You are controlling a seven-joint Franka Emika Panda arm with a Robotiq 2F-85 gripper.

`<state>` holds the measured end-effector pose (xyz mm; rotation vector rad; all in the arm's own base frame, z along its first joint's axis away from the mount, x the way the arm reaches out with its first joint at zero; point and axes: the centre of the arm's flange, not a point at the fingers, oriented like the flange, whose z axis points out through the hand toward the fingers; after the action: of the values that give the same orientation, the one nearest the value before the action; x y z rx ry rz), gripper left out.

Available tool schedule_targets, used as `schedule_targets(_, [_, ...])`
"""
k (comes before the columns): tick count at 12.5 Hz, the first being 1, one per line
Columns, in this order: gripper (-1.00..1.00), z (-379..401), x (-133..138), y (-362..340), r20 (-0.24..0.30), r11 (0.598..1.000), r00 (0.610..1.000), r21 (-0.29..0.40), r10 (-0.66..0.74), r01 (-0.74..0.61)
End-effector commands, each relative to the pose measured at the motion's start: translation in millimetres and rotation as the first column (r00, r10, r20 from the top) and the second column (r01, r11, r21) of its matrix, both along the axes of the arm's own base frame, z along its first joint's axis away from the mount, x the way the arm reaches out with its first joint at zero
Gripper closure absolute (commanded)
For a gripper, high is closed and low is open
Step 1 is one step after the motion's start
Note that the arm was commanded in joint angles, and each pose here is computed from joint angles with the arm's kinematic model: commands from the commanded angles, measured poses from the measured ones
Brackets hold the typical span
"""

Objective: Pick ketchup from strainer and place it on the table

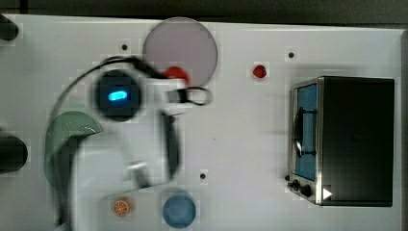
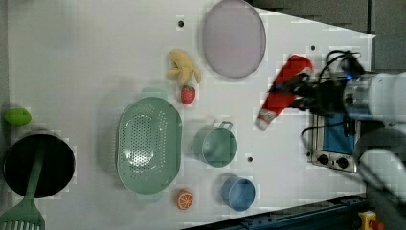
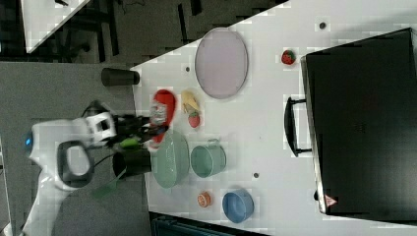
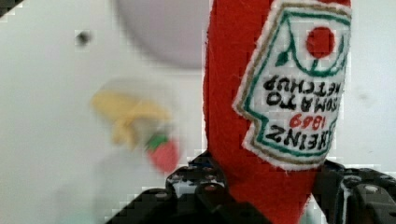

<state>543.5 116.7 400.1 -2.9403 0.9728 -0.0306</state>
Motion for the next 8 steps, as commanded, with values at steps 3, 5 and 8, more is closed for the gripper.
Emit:
schedule_targets(3, [-0.12, -51, -4, -114, -0.096, 0.990, 0.986, -0.018, -0.138, 0.136])
schedule_targets(5, [-0.12, -78, -8, -136, -0.122, 0.987, 0.980, -0.019, -0.158, 0.157])
schedule_targets(8, [-0.21, -134, -21, -147, -0.191, 0.984, 0.965, -0.022, -0.179, 0.178])
